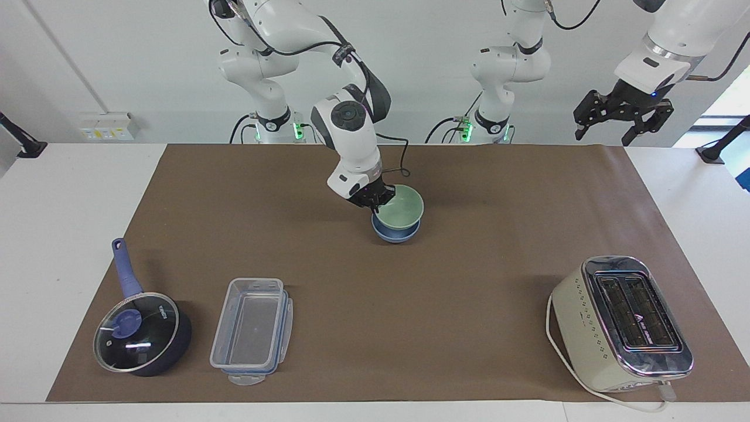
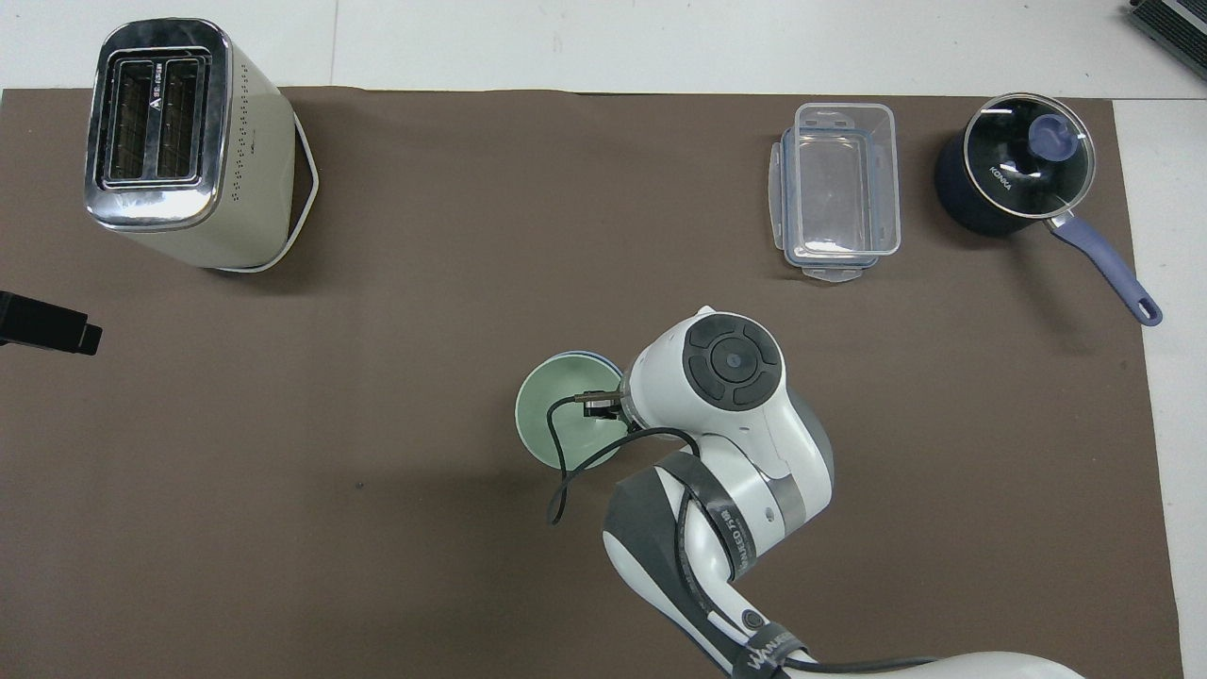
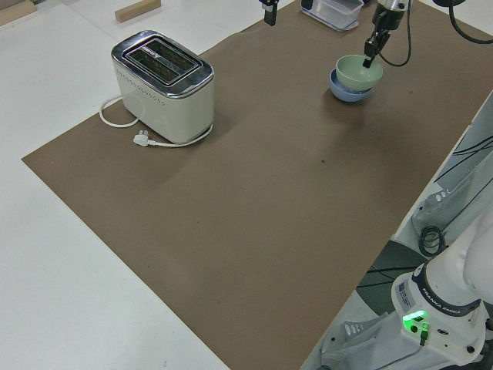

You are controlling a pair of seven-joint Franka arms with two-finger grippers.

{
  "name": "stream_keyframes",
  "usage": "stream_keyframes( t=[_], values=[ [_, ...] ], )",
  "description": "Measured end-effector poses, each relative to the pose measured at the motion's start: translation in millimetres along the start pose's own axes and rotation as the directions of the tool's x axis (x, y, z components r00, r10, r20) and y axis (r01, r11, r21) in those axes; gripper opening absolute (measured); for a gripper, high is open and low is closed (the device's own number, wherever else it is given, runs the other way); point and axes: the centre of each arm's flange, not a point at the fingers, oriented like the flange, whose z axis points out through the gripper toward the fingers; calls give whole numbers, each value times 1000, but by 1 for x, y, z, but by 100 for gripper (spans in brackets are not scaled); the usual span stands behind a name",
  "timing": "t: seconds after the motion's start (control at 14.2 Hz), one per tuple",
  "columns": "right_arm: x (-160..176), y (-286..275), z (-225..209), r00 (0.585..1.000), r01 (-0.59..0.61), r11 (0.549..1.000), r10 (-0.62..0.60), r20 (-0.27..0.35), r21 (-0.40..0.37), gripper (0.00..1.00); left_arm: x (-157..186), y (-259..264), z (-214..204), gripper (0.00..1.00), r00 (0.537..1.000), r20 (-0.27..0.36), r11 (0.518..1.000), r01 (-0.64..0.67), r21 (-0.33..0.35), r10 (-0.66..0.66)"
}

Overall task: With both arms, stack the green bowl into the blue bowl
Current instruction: 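Lower the green bowl into the blue bowl with the right gripper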

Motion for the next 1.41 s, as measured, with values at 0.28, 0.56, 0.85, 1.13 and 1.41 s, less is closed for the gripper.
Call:
stream_keyframes(
  t=[0.28,0.56,0.85,1.13,1.41],
  values=[
    [-1,4,2,1000,-4,1000,4,-30,12,5,0,0,0,100,1000,0,1000,0,0,0],
    [-2,2,4,1000,-1,1000,1,-31,12,5,0,0,0,100,1000,0,1000,0,0,0],
    [-3,3,6,1000,-1,1000,1,-28,10,5,0,0,0,100,1000,0,1000,0,0,0],
    [-2,3,5,999,-1,1000,2,-43,19,5,0,0,0,100,1000,0,1000,0,0,0],
    [-3,3,6,999,-1,1000,2,-42,17,5,0,0,0,100,1000,0,1000,0,0,0]
  ],
)
